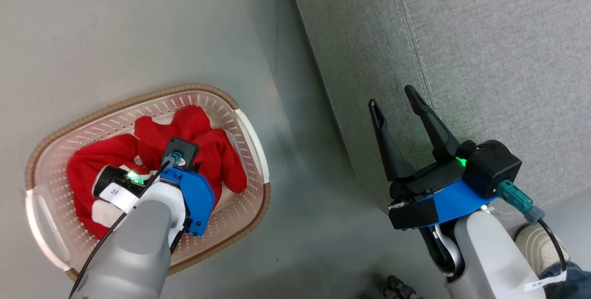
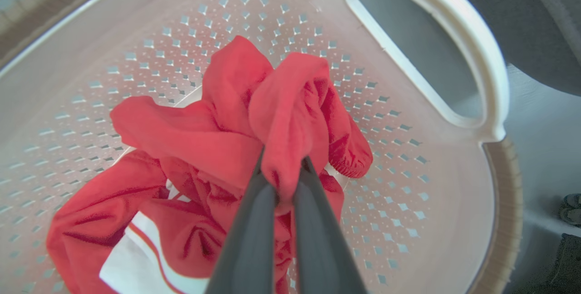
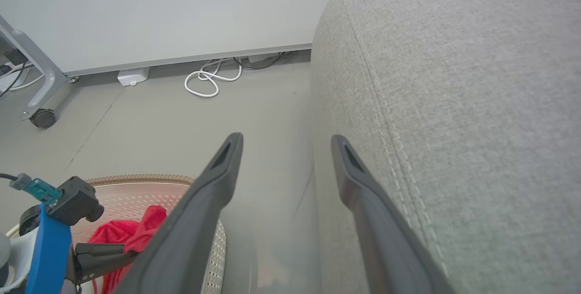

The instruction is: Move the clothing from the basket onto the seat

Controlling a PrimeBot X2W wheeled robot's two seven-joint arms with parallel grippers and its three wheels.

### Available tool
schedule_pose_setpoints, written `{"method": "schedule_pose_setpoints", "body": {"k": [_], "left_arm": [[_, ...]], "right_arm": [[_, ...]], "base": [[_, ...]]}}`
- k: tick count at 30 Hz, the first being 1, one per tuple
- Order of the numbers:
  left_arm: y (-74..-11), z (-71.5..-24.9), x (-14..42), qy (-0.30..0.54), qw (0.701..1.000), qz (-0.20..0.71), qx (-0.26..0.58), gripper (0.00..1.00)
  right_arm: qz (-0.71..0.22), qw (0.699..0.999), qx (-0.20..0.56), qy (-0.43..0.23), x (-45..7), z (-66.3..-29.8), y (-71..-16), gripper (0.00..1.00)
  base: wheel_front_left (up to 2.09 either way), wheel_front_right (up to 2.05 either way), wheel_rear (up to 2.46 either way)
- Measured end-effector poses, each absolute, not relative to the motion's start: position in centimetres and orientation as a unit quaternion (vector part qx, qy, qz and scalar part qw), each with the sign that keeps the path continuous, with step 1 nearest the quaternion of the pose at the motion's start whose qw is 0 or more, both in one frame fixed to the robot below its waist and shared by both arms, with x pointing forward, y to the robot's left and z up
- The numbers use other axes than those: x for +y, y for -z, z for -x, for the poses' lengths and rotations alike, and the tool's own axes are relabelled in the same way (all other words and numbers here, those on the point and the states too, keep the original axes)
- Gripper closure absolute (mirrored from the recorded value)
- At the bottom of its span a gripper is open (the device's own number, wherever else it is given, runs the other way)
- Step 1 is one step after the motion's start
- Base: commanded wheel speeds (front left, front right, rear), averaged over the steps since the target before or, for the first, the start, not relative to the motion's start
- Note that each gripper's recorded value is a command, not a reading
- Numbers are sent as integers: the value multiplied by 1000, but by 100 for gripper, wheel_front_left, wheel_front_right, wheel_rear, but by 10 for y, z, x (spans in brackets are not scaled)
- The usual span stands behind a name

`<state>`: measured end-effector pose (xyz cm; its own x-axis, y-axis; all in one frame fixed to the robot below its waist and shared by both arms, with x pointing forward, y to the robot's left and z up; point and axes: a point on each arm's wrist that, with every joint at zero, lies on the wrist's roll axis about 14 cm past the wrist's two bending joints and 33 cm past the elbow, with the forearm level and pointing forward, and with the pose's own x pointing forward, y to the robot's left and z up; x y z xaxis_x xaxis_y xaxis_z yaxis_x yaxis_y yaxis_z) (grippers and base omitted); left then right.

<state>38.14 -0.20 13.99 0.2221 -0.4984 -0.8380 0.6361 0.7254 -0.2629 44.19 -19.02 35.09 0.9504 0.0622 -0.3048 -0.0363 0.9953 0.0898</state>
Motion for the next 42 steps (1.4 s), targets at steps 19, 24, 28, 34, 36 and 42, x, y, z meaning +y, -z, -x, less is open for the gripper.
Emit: {"method": "schedule_pose_setpoints", "body": {"k": [19,24,28,34,36,42], "left_arm": [[-277,-404,10,298,890,16,345,100],[-325,-406,16,286,915,33,282,100],[-360,-404,22,281,930,41,235,100],[-414,-407,30,275,947,46,161,100],[-427,-406,31,275,950,47,143,100],[-476,-415,28,282,955,41,80,100]], "right_arm": [[-61,991,74,-96,-138,-441,-425,0],[-61,989,56,-119,-120,-433,-447,0],[-59,988,46,-133,-110,-425,-461,0],[-55,986,32,-153,-96,-413,-479,0],[-54,985,29,-161,-90,-408,-483,0],[-51,982,21,-181,-76,-400,-495,0]], "base": [[0,0,0],[0,0,0],[0,0,0],[0,0,0],[0,0,0],[0,0,0]]}}
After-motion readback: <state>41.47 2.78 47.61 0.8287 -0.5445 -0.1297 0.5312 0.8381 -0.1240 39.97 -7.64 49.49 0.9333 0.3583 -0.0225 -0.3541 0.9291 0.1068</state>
